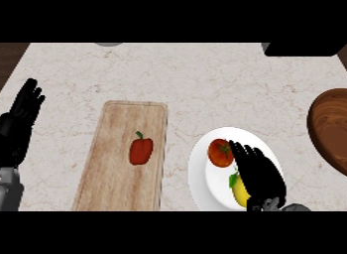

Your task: Pick the lemon from the plate and place it in the bowl

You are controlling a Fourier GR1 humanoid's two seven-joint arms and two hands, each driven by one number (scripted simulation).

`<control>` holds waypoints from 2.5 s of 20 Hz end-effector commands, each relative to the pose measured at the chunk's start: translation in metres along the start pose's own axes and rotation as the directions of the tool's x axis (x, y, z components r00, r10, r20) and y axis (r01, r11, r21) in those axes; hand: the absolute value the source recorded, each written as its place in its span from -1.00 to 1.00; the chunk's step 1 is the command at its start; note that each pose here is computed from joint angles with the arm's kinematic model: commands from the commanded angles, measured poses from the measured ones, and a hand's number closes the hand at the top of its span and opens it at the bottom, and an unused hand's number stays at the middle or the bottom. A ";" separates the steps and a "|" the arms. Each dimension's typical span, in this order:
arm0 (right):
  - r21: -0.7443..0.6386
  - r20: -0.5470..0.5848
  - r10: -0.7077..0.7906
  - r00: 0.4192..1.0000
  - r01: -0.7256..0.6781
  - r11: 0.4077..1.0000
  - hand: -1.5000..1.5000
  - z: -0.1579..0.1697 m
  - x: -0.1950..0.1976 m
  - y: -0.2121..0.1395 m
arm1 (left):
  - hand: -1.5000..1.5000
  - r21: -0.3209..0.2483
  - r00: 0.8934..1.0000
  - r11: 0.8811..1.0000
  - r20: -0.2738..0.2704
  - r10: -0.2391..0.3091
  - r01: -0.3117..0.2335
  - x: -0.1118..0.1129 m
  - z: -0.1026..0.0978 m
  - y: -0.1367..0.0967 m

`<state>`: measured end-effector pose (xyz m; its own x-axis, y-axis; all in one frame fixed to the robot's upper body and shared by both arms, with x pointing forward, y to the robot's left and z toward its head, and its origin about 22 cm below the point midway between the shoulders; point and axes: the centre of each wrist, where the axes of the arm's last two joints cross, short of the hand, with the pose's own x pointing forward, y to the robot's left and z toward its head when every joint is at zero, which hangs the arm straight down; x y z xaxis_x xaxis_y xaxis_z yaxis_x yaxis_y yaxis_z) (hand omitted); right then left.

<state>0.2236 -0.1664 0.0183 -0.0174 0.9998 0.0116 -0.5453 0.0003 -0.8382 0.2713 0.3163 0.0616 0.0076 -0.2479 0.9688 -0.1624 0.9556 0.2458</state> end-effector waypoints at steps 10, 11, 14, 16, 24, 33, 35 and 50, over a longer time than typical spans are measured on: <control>0.033 0.106 -0.035 0.994 0.031 0.999 1.00 -0.042 0.003 0.019 | 0.00 -0.006 1.000 1.000 0.003 0.010 -0.010 0.007 0.004 -0.013; 0.026 0.123 -0.043 0.992 0.040 0.999 1.00 -0.027 0.000 0.031 | 0.00 0.017 1.000 1.000 -0.006 -0.021 0.021 -0.003 -0.006 -0.015; 0.007 0.117 -0.021 0.993 0.020 1.000 1.00 -0.045 -0.004 0.022 | 0.00 0.000 1.000 1.000 -0.003 -0.006 0.006 -0.005 -0.009 -0.010; -0.082 0.095 -0.028 0.995 0.036 0.996 1.00 -0.049 -0.014 0.016 | 0.00 -0.002 1.000 1.000 0.008 -0.004 0.004 0.005 -0.012 -0.004; -0.231 0.113 -0.118 0.987 0.142 0.962 1.00 0.000 -0.042 -0.006 | 0.00 0.011 1.000 1.000 0.003 -0.010 0.010 0.001 -0.008 -0.017; -0.607 0.104 -0.144 0.984 0.177 0.775 1.00 0.086 -0.055 -0.077 | 0.00 0.015 1.000 1.000 -0.028 -0.011 0.012 -0.008 -0.002 -0.003; -0.707 0.124 -0.180 0.976 0.214 0.674 1.00 0.108 -0.060 -0.093 | 0.00 0.036 1.000 0.999 -0.020 -0.002 0.003 0.002 -0.003 -0.003; -0.763 0.178 -0.447 0.877 0.410 0.501 1.00 0.122 -0.153 -0.151 | 0.00 0.000 1.000 1.000 0.003 -0.004 0.004 -0.007 0.000 -0.017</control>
<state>0.1903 -0.2950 0.2064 0.0903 0.9111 0.4022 0.3385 0.3517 -0.8728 0.2736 0.3082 0.0557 0.0105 -0.2466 0.9691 -0.1702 0.9545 0.2448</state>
